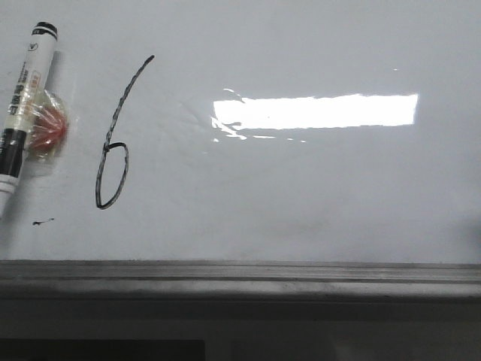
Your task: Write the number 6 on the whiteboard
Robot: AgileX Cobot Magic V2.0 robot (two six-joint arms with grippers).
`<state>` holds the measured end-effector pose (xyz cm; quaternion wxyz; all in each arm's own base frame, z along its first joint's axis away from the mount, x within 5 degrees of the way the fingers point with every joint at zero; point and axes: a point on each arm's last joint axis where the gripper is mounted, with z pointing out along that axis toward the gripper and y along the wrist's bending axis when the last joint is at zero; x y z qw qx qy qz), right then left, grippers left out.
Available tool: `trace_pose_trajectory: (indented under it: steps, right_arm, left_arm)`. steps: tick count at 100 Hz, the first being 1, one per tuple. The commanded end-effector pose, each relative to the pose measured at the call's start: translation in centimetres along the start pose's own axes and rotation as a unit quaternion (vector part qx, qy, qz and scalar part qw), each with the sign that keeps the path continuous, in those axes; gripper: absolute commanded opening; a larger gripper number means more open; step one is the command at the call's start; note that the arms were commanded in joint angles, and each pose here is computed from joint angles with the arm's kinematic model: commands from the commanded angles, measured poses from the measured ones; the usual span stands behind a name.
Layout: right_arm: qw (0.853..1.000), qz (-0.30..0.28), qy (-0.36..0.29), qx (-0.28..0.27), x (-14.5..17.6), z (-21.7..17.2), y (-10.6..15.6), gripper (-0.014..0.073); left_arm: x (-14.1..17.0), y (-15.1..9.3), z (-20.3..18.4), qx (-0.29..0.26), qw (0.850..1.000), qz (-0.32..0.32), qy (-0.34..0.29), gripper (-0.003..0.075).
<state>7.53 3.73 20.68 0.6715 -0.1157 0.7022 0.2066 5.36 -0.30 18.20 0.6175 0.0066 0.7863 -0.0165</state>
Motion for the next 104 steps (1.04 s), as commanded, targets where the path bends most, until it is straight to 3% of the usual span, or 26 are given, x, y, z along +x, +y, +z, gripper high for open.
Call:
trace_pose_trajectory:
  steps: [1, 21, 39, 47, 104]
  right_arm:
    - [0.998, -0.015, -0.01, 0.063, 0.4, -0.2, -1.1, -0.0065]
    - [0.984, -0.029, 0.053, 0.168, 1.7, -1.7, -2.5, -0.0065]
    - [0.974, -0.046, 0.069, 0.211, 2.6, -3.5, -2.6, -0.0065]
    - [0.97, -0.039, 0.098, 0.217, 3.1, -3.5, -2.7, -0.0065]
    - [0.971, -0.039, 0.095, 0.217, 3.1, -3.5, -2.7, -0.0065]
  left_arm:
    - [0.8, 0.0, 0.2, 0.001, 1.0, -0.004, -0.018, -0.0019]
    - [0.8, 0.0, 0.2, 0.001, 1.0, -0.004, -0.018, -0.0019]
    - [0.8, 0.0, 0.2, 0.001, 1.0, -0.004, -0.018, -0.0019]
    - [0.8, 0.0, 0.2, 0.001, 1.0, -0.004, -0.018, -0.0019]
    - [0.8, 0.0, 0.2, 0.001, 1.0, -0.004, -0.018, -0.0019]
